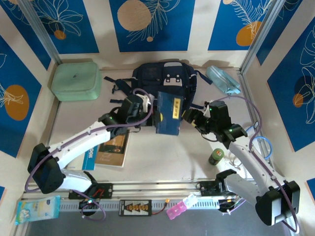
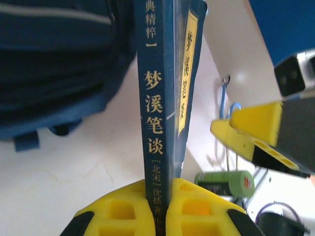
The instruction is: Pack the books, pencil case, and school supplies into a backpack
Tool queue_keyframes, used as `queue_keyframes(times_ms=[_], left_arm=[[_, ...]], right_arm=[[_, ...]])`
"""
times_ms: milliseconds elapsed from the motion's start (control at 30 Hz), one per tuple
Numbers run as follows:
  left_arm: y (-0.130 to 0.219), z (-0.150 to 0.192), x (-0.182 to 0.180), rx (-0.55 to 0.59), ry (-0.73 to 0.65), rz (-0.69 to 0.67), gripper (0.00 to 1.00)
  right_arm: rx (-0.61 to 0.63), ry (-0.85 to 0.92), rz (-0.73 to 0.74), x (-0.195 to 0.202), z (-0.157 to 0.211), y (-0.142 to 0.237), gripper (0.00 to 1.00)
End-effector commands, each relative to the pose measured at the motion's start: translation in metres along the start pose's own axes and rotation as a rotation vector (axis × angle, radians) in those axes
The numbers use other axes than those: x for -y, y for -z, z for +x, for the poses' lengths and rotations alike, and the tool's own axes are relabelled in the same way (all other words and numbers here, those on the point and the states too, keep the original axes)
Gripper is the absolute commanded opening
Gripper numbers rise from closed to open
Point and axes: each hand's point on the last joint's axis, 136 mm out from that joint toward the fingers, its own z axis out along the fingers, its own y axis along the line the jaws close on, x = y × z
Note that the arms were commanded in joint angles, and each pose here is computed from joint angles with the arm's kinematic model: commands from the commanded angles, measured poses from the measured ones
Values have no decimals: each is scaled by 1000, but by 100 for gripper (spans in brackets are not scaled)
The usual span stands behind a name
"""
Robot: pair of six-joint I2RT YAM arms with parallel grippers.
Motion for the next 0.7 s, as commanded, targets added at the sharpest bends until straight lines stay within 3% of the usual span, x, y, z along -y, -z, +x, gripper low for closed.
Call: queue_keyframes(times_ms=[0, 167, 333, 667], left_arm=[[22, -51, 9, 127, 38, 28, 0], [29, -102, 11, 228, 194, 113, 0], [37, -131, 15, 367, 370, 180, 0], [25, -149, 22, 428, 527, 294, 0]], right_arm=[[-76, -39, -238, -51, -3, 8, 76], [-67, -121, -347, -67, -12, 5, 81], [-33, -255, -509, -83, -23, 0, 87], [-29, -269, -706, -130, -53, -5, 94]])
